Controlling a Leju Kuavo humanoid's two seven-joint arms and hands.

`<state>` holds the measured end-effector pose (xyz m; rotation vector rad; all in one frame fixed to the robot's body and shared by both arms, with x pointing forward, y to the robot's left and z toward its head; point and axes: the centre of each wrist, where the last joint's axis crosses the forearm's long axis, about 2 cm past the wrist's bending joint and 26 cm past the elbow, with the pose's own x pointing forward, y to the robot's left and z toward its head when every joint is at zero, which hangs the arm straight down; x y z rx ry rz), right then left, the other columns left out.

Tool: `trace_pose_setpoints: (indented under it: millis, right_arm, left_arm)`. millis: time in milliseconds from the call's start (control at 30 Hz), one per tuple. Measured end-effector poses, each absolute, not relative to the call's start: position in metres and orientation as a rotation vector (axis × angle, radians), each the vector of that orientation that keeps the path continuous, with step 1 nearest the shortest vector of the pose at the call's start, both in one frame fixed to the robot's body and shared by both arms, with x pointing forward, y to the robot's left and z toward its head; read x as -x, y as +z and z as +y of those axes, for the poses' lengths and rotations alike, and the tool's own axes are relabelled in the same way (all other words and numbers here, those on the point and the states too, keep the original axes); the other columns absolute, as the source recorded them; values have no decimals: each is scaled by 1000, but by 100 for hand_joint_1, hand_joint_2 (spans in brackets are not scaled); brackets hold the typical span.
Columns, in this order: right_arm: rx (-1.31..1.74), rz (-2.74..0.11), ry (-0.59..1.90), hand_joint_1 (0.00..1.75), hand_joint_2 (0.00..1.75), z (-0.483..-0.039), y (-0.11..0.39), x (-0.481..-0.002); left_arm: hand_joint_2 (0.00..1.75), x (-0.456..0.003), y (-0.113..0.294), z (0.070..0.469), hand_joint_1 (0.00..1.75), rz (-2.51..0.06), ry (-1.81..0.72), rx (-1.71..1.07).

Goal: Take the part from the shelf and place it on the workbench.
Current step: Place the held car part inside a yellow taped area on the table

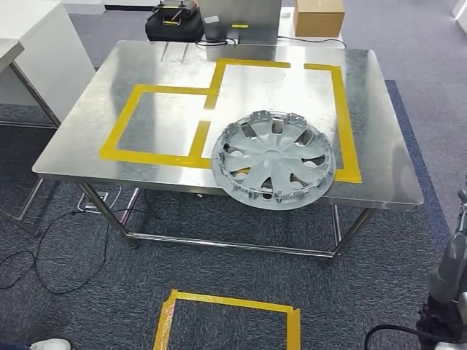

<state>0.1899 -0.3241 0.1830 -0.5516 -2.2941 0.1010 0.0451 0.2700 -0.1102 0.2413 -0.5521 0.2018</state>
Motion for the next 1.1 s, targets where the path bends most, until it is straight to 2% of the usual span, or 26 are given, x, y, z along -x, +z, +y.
trace_pose_setpoints:
  millis: [1100]
  right_arm:
    - [600, -2276, 124, 0, 0, -324, 182, -185]
  left_arm:
    - [0, -44, -110, 273, 0, -550, 179, -255]
